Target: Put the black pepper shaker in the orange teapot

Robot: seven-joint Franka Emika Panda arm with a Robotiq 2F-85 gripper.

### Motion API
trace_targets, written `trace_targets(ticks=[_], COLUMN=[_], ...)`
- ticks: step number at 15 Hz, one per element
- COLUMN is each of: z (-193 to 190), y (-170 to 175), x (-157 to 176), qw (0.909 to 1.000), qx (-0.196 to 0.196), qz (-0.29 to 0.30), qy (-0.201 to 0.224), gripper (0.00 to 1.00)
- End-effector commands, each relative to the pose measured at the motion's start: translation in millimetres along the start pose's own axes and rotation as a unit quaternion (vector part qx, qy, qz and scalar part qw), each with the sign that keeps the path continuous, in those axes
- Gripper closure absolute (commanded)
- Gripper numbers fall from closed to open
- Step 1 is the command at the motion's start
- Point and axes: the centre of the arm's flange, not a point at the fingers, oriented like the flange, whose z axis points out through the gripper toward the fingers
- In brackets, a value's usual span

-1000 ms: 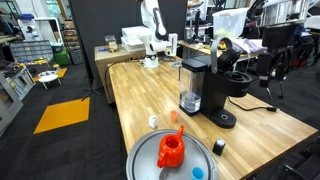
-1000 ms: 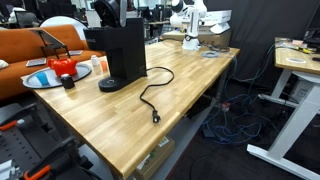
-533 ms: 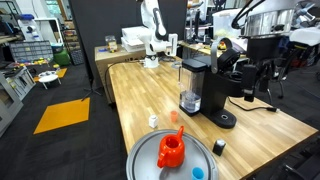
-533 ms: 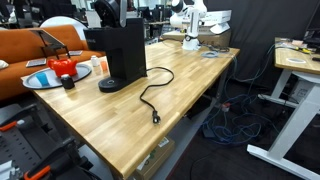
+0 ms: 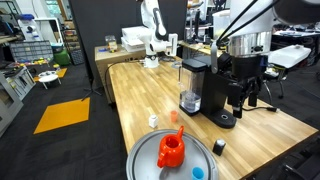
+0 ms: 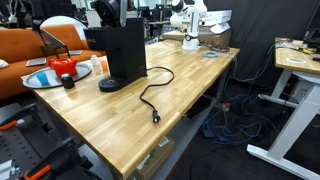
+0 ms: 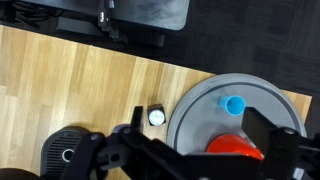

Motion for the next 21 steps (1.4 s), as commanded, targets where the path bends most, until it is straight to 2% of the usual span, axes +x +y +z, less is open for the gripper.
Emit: trace_targets(ticks=[1, 8, 12, 18, 19, 21], z=[-0.7, 0.4, 24.1, 79.9, 71.9, 80.9], y=[-0.2, 1.7, 10.0, 11.0, 14.3, 13.4], x=[0.2, 11.0, 24.8, 36.6, 34.4, 36.3], qw=[1.0000, 0.9999, 0.9988, 0.9973, 0.9980, 0.9976], qx=[0.000, -0.001, 0.021, 0.018, 0.015, 0.016], qz=[0.000, 0.012, 0.045, 0.070, 0.058, 0.062], qy=[0.001, 0.009, 0.004, -0.012, -0.021, -0.024], gripper=[0.00, 0.00, 0.00, 0.00, 0.00, 0.00])
